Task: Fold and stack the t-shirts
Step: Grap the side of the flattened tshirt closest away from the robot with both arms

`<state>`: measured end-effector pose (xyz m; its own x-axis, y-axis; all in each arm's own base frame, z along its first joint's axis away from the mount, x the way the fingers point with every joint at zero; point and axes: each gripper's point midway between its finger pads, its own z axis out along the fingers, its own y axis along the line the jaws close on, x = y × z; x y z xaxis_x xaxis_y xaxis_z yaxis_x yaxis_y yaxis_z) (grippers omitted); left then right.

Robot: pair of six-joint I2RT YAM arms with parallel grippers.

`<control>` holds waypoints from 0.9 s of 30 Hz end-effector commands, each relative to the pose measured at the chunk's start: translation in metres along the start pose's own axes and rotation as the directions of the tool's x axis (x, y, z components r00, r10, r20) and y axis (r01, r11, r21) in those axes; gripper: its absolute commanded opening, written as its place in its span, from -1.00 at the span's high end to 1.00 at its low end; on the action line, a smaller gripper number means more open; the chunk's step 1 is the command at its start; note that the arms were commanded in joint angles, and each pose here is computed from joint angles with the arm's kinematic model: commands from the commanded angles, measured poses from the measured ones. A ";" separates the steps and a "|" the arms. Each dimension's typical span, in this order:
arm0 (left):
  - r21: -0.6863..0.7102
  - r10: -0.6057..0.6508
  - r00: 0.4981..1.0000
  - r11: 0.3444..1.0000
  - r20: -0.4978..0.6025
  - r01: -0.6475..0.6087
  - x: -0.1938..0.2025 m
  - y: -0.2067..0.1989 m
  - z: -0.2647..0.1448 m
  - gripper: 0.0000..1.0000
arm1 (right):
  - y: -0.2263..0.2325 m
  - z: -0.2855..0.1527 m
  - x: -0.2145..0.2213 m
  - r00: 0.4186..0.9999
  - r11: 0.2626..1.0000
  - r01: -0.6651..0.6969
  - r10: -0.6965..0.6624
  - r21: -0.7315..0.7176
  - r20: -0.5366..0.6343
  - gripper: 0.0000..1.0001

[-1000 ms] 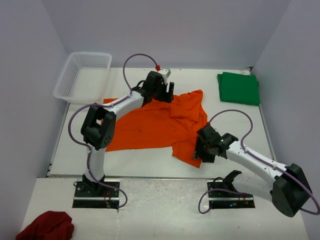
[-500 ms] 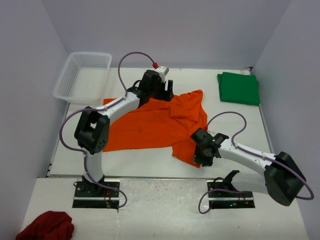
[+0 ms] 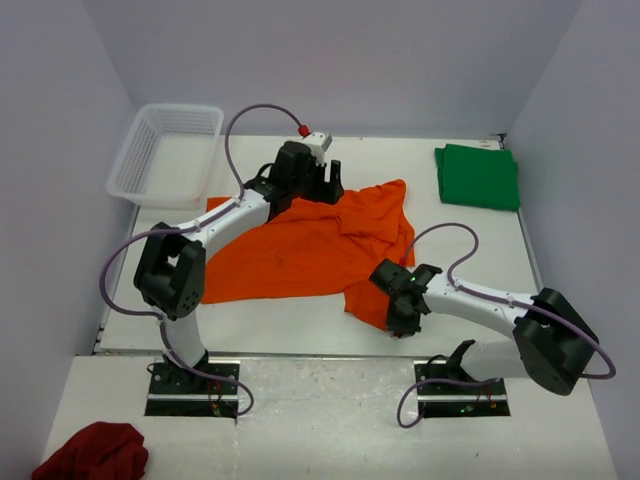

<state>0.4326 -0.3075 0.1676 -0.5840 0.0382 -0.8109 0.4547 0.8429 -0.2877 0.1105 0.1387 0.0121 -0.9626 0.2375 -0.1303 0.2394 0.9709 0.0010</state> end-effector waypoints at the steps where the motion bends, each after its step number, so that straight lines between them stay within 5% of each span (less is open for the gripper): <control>1: 0.025 0.004 0.997 1.000 0.081 -0.006 -0.025 -0.009 -0.017 -0.56 | 0.006 -0.005 -0.004 0.999 0.999 -0.039 0.039 0.001 0.017 0.58; 4: 0.023 0.005 0.997 1.000 0.081 -0.007 -0.022 -0.009 -0.021 -0.56 | 0.006 -0.005 -0.004 0.999 0.999 -0.041 0.041 0.001 0.026 0.82; 8: -0.015 0.004 0.997 1.000 0.081 -0.003 -0.018 -0.002 -0.027 -0.57 | 0.005 -0.005 -0.006 0.998 0.999 -0.049 0.049 0.001 0.040 0.87; 16: -0.009 0.003 0.995 1.000 0.100 -0.002 -0.022 -0.003 -0.040 -0.57 | 0.002 -0.010 -0.007 0.998 0.998 -0.050 0.049 0.025 0.045 0.39; 27: -0.044 -0.045 0.988 0.998 0.149 0.052 0.000 -0.001 -0.072 -0.56 | 0.021 -0.010 -0.013 1.000 0.999 -0.026 0.025 0.026 0.019 0.45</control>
<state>0.3831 -0.2679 0.1814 -0.5628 -0.0237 -0.8263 0.3938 0.8712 -0.2932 0.1186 0.1506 0.0201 -0.9598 0.2524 -0.1228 0.2574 0.9659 -0.0263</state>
